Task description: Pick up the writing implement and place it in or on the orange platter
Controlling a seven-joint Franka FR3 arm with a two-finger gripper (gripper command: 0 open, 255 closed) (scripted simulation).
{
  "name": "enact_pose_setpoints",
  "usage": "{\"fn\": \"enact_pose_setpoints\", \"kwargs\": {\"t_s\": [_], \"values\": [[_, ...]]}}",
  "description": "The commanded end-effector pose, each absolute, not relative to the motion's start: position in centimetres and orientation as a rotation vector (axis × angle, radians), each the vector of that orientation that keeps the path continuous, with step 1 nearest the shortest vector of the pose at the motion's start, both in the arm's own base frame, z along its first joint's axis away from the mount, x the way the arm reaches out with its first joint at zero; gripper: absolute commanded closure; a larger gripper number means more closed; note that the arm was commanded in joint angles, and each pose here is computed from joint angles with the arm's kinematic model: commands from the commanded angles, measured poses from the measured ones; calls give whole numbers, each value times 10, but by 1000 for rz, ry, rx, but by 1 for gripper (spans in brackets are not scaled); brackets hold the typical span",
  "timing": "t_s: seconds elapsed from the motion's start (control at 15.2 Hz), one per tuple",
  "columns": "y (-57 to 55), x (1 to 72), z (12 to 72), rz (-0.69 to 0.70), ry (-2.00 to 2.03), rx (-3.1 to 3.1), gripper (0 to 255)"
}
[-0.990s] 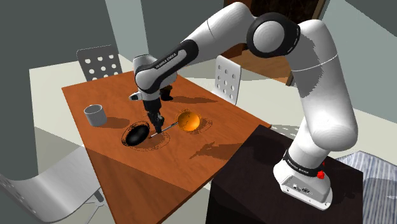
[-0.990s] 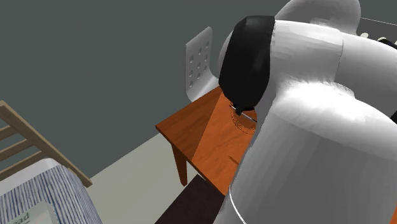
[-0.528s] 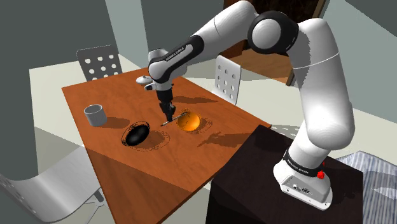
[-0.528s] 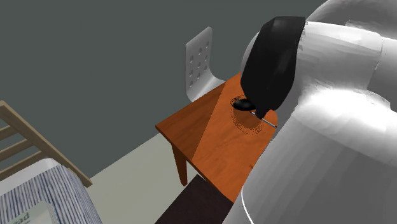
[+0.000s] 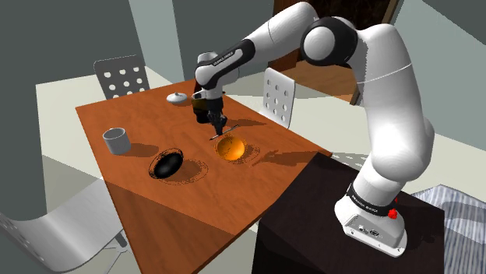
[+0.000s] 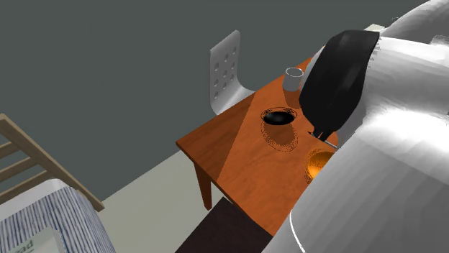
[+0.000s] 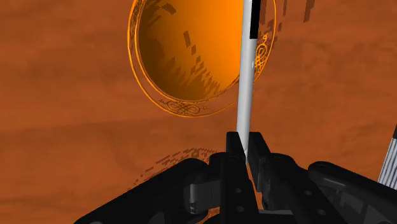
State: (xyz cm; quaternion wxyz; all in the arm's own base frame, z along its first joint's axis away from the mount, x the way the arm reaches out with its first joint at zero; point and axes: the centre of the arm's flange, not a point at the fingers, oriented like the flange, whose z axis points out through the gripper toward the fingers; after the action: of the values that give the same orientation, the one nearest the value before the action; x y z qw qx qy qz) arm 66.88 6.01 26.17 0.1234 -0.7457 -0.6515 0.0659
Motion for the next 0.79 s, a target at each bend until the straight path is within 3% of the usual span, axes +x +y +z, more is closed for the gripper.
{"fn": "enact_pose_setpoints", "kwargs": {"t_s": [0.0,0.73], "values": [[34,675,261,192,-1901,-2174,255],[34,674,203,192,-1901,-2174,255]]}}
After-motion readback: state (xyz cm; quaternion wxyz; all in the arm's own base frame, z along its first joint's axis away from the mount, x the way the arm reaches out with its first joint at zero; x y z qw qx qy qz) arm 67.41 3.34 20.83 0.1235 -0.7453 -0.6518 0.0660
